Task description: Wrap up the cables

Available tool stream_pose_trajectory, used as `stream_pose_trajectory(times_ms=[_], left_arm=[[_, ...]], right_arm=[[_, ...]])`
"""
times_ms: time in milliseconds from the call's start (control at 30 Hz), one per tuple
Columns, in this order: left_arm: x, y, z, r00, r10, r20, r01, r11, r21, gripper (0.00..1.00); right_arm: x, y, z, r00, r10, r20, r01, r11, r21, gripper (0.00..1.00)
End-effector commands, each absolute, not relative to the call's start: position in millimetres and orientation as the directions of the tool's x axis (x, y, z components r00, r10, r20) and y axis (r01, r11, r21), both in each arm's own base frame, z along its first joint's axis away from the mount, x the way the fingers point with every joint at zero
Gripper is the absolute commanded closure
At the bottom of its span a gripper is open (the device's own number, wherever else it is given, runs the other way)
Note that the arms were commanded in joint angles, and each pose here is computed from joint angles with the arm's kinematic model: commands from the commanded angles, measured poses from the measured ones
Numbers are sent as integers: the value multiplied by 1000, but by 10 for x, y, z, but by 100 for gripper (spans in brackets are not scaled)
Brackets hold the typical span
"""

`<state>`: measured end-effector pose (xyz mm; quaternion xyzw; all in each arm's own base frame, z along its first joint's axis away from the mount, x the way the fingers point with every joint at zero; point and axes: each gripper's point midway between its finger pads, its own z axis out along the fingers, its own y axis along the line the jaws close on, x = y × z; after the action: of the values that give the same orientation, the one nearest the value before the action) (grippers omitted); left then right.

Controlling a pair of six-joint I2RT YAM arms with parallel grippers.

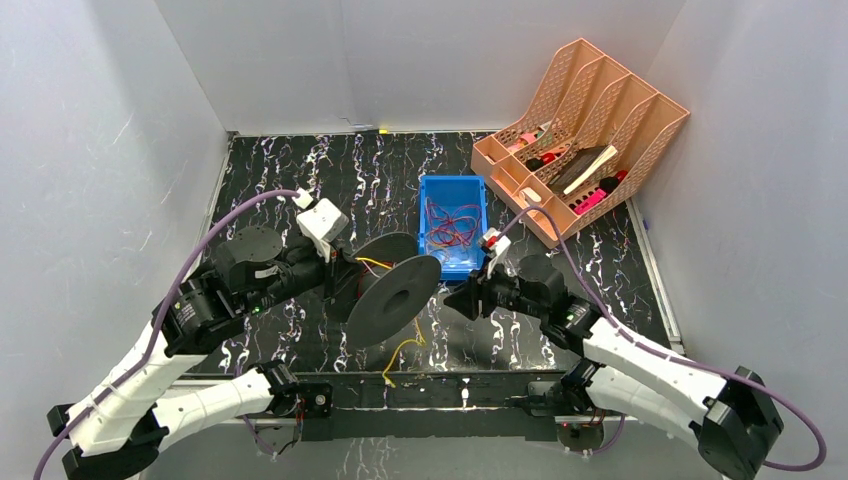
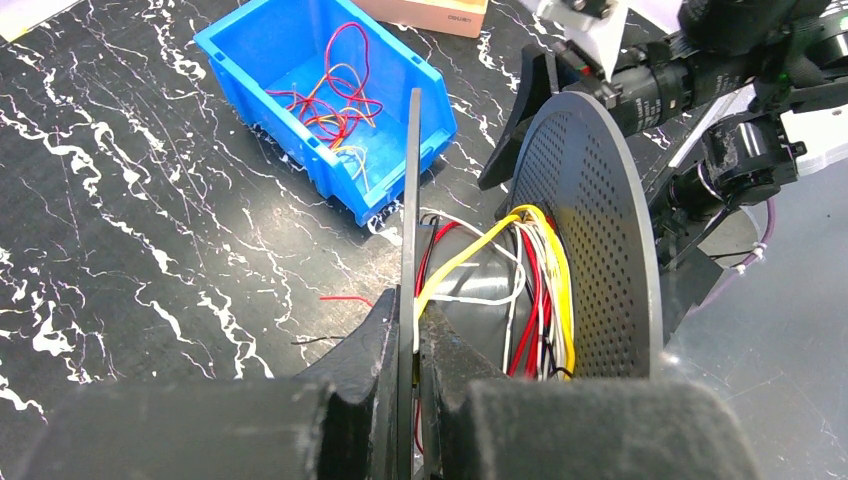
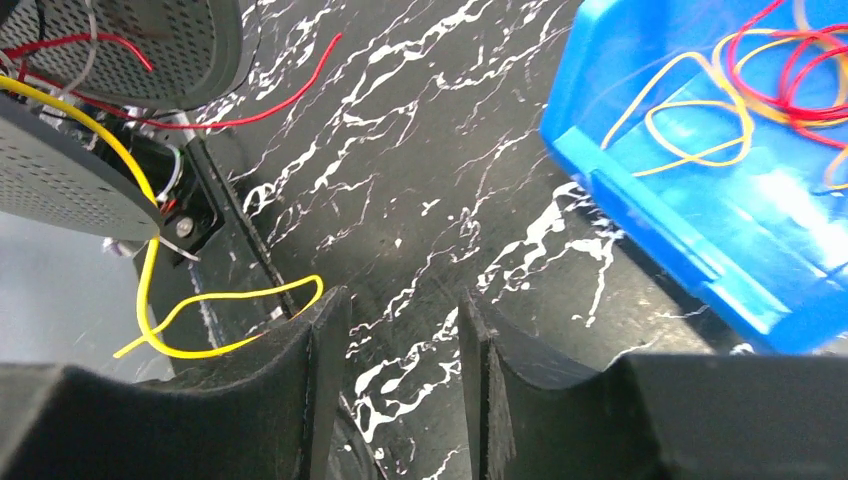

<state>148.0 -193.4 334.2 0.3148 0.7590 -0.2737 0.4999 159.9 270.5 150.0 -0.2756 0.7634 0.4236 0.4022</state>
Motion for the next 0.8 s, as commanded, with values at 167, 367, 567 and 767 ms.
stream_pose_trajectory(times_ms=[167, 367, 567, 767], left_arm=[[1479, -1985, 3782, -236, 90, -967, 763, 634, -127, 100], [1469, -1999, 3824, -236, 79, -969, 767, 627, -135, 100], [1520, -1996, 3861, -229, 63, -971, 752, 645, -136, 100], [1551, -1998, 3887, -234, 50, -971, 740, 657, -144, 100]], right_arm=[[1634, 2535, 1408, -523, -34, -851, -715, 560, 417, 47], [1614, 2492, 1108, -560, -18, -828, -680, 581, 447, 42], [1657, 2599, 1024, -599, 35, -800, -648, 566, 510, 39], [1604, 2819, 978, -665, 69, -744, -632, 478, 610, 37]])
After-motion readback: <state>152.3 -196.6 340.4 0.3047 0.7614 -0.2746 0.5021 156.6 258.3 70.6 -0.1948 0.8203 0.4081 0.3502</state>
